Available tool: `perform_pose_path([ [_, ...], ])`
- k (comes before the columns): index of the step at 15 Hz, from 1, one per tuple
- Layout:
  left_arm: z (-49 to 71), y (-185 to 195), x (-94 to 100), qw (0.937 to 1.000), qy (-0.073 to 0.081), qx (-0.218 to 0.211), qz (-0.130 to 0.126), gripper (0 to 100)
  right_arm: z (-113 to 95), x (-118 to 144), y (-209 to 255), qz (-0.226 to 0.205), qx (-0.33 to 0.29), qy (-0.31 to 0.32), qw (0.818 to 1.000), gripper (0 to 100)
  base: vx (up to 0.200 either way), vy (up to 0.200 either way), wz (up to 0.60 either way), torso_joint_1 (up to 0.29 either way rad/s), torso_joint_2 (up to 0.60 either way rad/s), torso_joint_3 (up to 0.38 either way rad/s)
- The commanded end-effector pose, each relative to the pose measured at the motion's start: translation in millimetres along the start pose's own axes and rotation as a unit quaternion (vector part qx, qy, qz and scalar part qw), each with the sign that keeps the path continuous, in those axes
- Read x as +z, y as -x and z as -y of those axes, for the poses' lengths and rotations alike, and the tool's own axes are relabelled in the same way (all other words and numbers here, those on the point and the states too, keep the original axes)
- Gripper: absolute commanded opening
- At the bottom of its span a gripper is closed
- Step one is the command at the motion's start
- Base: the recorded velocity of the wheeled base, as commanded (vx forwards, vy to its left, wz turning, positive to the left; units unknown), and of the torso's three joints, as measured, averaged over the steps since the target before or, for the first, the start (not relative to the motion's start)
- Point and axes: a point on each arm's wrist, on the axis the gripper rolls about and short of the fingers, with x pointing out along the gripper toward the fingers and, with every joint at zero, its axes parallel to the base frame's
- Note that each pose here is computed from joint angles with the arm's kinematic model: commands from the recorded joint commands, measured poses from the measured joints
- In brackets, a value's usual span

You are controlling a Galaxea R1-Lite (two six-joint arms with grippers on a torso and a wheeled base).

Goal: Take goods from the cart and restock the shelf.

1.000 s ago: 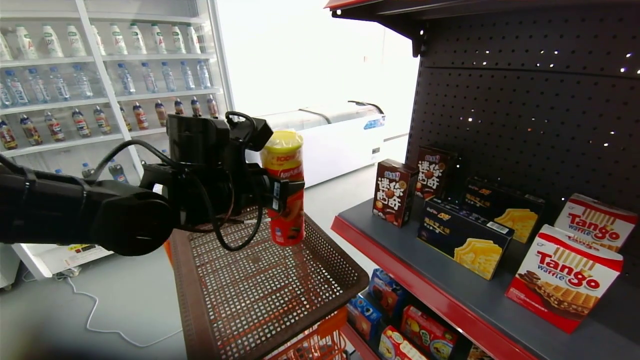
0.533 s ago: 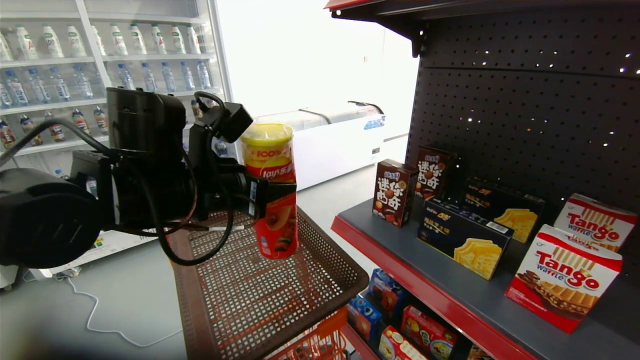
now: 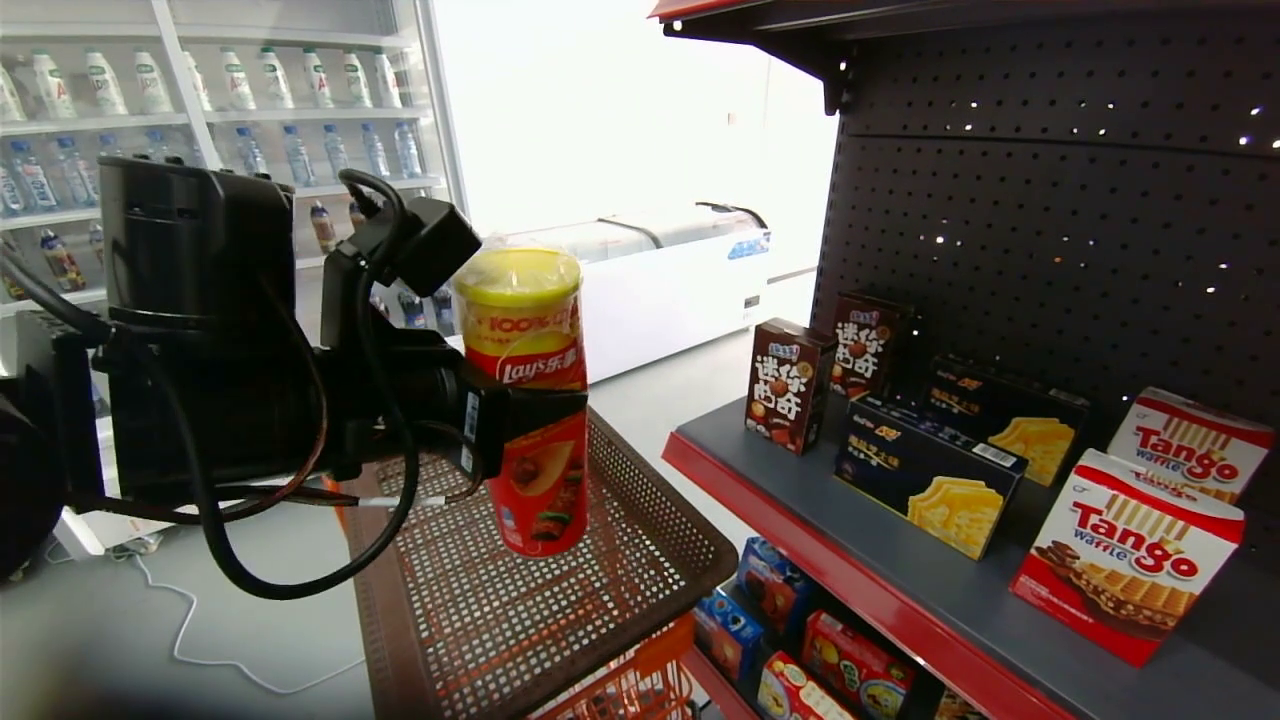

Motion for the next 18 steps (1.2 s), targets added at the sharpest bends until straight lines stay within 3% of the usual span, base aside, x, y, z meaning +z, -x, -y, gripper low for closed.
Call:
perform_pose_path([
  [1,4.0,4.8,0.6,1.0,-0.003,-0.005,0.005,0,0.0,0.0,0.0,0.0,0.0,0.0,1.0,100,0.0,0.0,0.0,0.0,0.0,0.0],
  [4,4.5,10.0,2.6,0.9998,-0.003,-0.019,0.01,0,0.0,0.0,0.0,0.0,0.001,0.0,1.0,100,0.0,0.0,0.0,0.0,0.0,0.0],
  [6,9.6,21.5,1.8,0.9996,0.001,-0.026,-0.007,0,-0.1,0.0,0.0,0.0,0.003,0.0,1.0,100,0.0,0.0,0.0,0.0,0.0,0.0],
  [11,12.8,27.1,-4.5,0.9986,0.002,-0.051,-0.014,0,-0.1,0.0,0.0,0.0,0.003,0.001,1.0,100,0.0,0.0,0.0,0.0,0.0,0.0],
  [14,15.7,24.8,-7.8,0.9969,-0.026,-0.072,-0.019,0,-0.1,0.0,0.0,0.0,0.003,0.0,1.0,100,0.0,0.0,0.0,0.0,0.0,0.0],
  [18,17.6,22.9,-8.4,0.9964,-0.028,-0.078,-0.021,0,-0.1,0.0,0.0,0.0,0.003,0.0,1.0,100,0.0,0.0,-0.3,0.002,0.0,0.002],
])
